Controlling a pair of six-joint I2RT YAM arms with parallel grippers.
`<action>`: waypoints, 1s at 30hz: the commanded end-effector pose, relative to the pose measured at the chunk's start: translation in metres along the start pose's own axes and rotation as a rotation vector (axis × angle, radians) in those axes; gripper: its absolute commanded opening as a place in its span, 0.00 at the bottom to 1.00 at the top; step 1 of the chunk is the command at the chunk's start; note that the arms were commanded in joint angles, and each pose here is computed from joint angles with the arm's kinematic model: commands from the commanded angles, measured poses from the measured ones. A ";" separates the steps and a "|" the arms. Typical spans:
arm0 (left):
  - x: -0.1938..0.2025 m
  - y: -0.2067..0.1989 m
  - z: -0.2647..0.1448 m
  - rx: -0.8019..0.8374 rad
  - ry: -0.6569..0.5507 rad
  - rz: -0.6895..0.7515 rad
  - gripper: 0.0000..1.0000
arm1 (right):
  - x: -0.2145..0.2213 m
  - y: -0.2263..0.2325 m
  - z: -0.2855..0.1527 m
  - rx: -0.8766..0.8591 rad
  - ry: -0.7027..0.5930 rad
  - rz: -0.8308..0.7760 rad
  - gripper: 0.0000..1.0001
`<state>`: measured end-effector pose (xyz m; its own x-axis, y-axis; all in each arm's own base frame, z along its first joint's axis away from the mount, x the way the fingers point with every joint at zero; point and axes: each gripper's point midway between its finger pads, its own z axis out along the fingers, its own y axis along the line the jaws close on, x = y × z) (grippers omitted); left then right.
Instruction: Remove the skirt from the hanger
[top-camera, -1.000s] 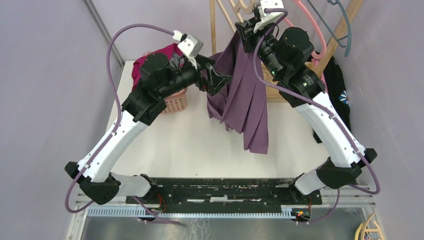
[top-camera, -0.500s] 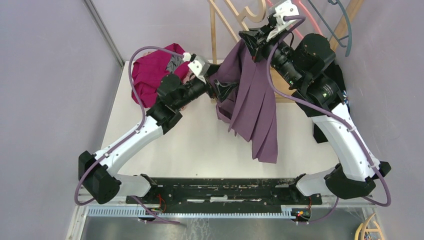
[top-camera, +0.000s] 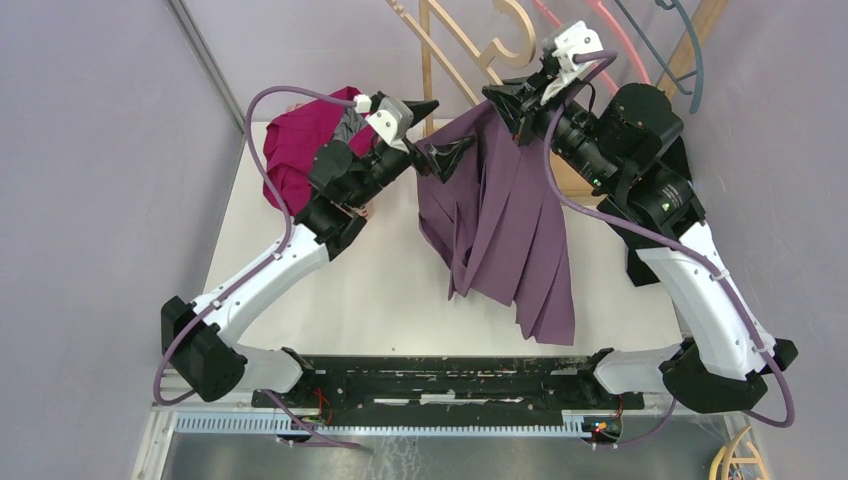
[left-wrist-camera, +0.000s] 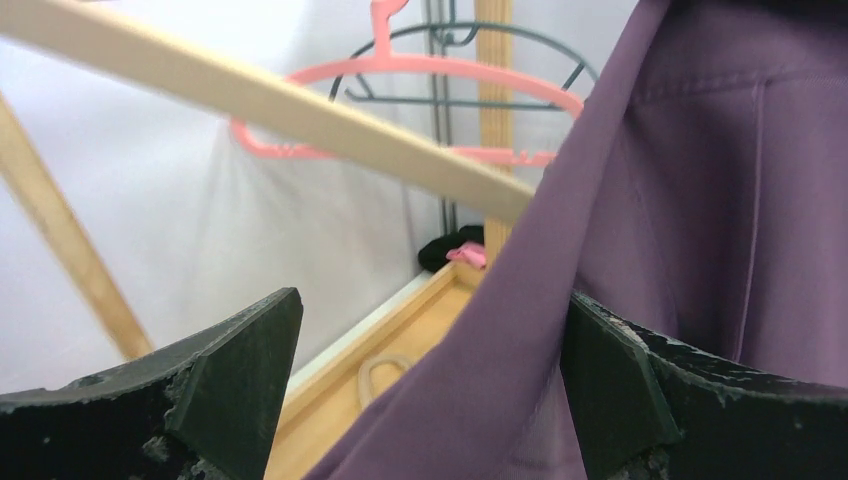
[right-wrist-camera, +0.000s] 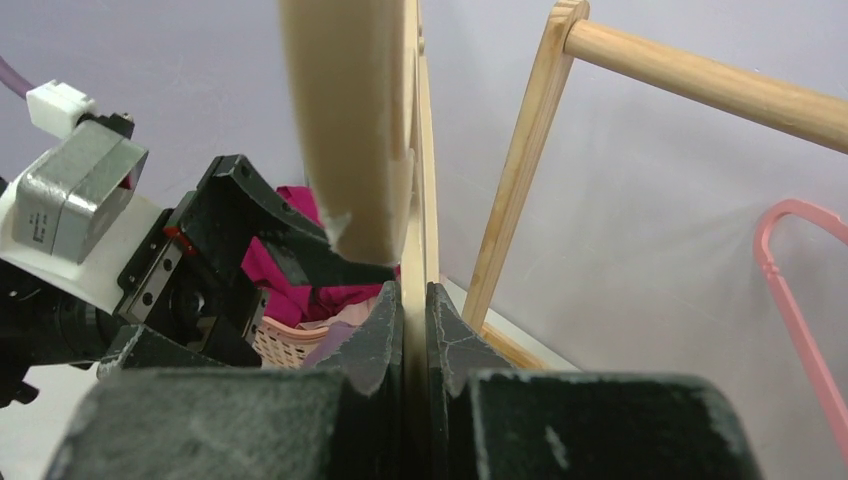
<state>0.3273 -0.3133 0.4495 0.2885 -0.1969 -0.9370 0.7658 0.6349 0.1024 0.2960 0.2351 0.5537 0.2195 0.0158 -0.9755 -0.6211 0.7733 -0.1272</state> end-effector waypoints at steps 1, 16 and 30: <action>-0.036 -0.013 0.023 0.104 -0.138 -0.033 0.99 | -0.051 -0.005 -0.010 0.010 -0.160 -0.016 0.01; -0.013 -0.041 0.046 0.285 -0.143 -0.125 0.99 | -0.050 -0.012 -0.013 0.047 -0.152 -0.045 0.01; -0.016 -0.081 0.033 0.414 0.004 -0.252 0.03 | -0.052 -0.017 0.014 0.077 -0.190 -0.029 0.01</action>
<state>0.3141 -0.3878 0.4432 0.1141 -0.2798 -0.9532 0.9602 0.2774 0.0335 0.3061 0.2334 0.5539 0.2458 -0.0164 -0.9692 -0.5856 0.7943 -0.1620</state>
